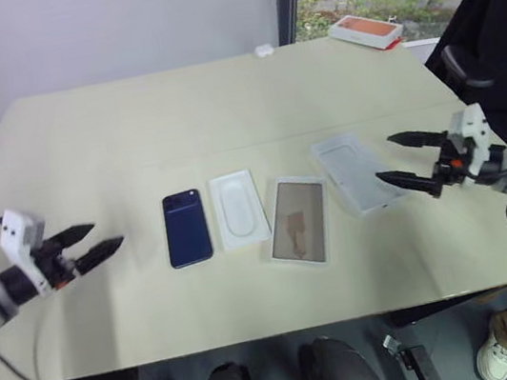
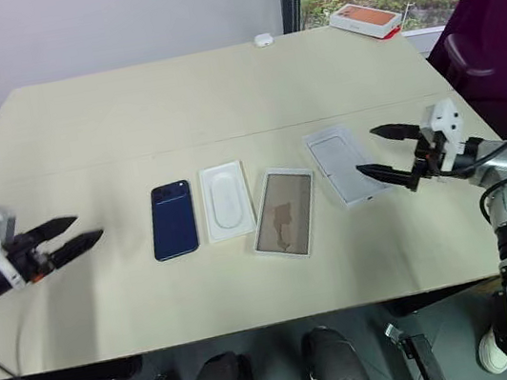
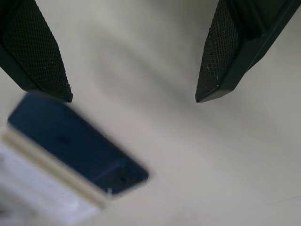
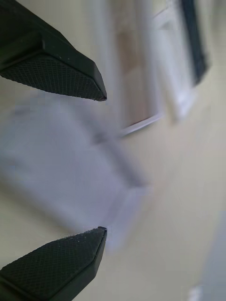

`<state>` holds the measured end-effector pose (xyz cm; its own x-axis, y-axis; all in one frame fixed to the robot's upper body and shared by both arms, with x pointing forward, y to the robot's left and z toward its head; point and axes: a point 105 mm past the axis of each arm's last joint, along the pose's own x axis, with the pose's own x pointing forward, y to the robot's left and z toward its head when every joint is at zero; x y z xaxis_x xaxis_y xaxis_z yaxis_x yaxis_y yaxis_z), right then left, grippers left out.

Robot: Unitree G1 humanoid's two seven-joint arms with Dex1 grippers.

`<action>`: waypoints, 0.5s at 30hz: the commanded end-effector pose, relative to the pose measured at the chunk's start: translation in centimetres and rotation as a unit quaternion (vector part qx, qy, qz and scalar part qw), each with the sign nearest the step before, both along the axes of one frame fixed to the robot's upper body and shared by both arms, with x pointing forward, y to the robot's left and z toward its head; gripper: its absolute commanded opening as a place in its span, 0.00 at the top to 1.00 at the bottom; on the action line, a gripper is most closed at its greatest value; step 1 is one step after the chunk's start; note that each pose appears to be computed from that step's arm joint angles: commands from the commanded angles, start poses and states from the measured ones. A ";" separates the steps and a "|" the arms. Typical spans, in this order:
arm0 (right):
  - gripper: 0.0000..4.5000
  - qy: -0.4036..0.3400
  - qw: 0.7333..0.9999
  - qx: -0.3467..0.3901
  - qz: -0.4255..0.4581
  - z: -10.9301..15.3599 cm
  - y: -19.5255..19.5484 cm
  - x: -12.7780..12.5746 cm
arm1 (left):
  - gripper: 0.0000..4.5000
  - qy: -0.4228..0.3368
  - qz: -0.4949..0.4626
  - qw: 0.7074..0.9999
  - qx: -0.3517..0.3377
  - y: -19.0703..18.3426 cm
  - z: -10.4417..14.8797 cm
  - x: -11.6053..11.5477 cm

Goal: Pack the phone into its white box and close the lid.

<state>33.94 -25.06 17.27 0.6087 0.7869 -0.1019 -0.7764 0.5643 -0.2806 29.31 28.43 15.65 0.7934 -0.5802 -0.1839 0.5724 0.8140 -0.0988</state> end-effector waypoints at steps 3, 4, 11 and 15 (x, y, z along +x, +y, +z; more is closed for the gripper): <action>0.00 -0.041 0.999 0.015 0.013 1.6 2.5 -0.4 | 0.02 -0.044 -0.004 0.999 -0.012 -2.8 2.6 0.5; 0.00 -0.042 0.999 0.016 0.017 1.5 2.7 -0.6 | 0.02 -0.046 -0.002 0.999 -0.018 -3.1 2.7 0.6; 0.00 -0.018 0.996 -0.018 0.080 -0.3 4.6 -2.8 | 0.02 -0.038 0.002 0.998 -0.041 -8.2 2.0 2.6; 0.00 -0.026 0.995 -0.019 0.091 -0.3 5.8 -3.1 | 0.02 0.004 0.037 0.998 -0.040 -10.3 -0.4 4.1</action>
